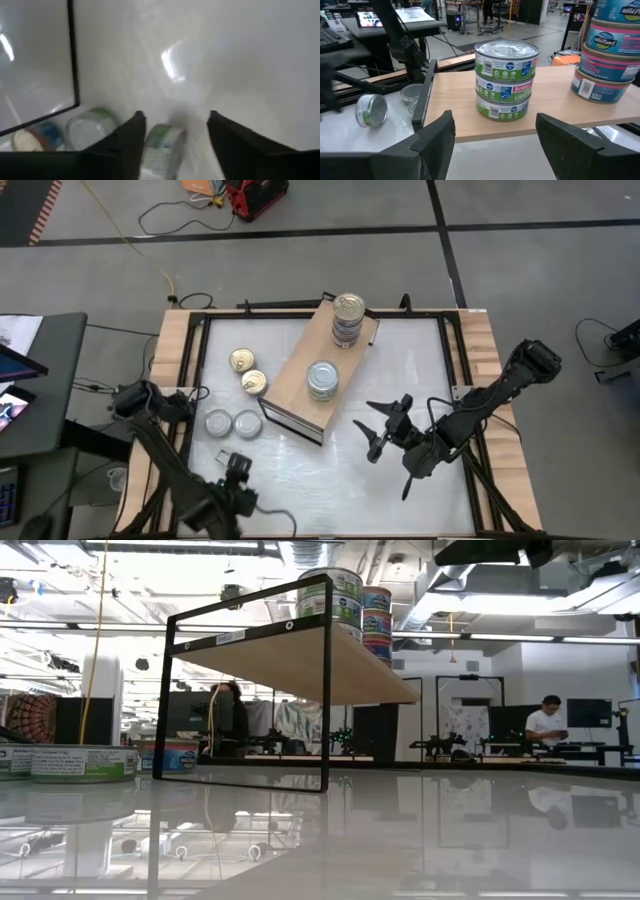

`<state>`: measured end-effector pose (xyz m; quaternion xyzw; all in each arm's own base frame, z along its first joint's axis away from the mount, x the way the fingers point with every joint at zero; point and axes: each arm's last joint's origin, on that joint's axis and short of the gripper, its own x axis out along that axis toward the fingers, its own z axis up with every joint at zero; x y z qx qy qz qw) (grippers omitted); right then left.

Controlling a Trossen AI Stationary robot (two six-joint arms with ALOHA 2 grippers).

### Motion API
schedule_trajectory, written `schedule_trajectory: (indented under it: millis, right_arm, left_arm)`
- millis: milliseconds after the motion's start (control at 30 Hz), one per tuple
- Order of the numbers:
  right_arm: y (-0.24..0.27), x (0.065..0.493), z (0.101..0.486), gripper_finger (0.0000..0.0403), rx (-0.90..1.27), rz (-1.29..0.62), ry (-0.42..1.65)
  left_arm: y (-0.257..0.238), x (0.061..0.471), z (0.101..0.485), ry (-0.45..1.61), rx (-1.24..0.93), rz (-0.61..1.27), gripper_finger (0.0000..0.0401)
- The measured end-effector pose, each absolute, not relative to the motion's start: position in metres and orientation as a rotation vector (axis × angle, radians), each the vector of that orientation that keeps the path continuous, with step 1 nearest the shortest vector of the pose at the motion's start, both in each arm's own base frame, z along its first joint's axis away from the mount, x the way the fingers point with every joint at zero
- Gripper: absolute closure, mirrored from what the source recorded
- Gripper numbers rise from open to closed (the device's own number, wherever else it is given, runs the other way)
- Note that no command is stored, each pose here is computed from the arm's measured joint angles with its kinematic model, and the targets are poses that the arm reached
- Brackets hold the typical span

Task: Stack canned seafood by type on shelf
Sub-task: Stack the green tuna can on top of the other green tuna can

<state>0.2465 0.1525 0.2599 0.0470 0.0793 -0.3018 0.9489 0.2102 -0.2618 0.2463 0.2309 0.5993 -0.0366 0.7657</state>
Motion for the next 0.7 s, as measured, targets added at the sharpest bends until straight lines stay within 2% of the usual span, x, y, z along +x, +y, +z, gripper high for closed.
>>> schedule_trajectory:
  millis: [133,267,533,700]
  right_arm:
    - [0.153,0.247,0.26,0.0101,0.097,-0.608,0.165]
    - [0.153,0.246,0.259,0.0101,0.093,-0.608,0.168]
    - [0.153,0.247,0.258,0.0101,0.091,-0.601,0.175]
    - [0.155,0.246,0.258,0.0101,0.092,-0.588,0.178]
  left_arm:
    - [-0.245,0.221,0.24,1.412,0.499,-0.087,0.0138]
    - [-0.232,0.233,0.239,1.492,0.46,-0.152,0.01]
    - [-0.209,0.246,0.239,1.641,0.395,-0.2,0.0103]
    - [-0.207,0.247,0.239,1.657,0.379,-0.226,0.011]
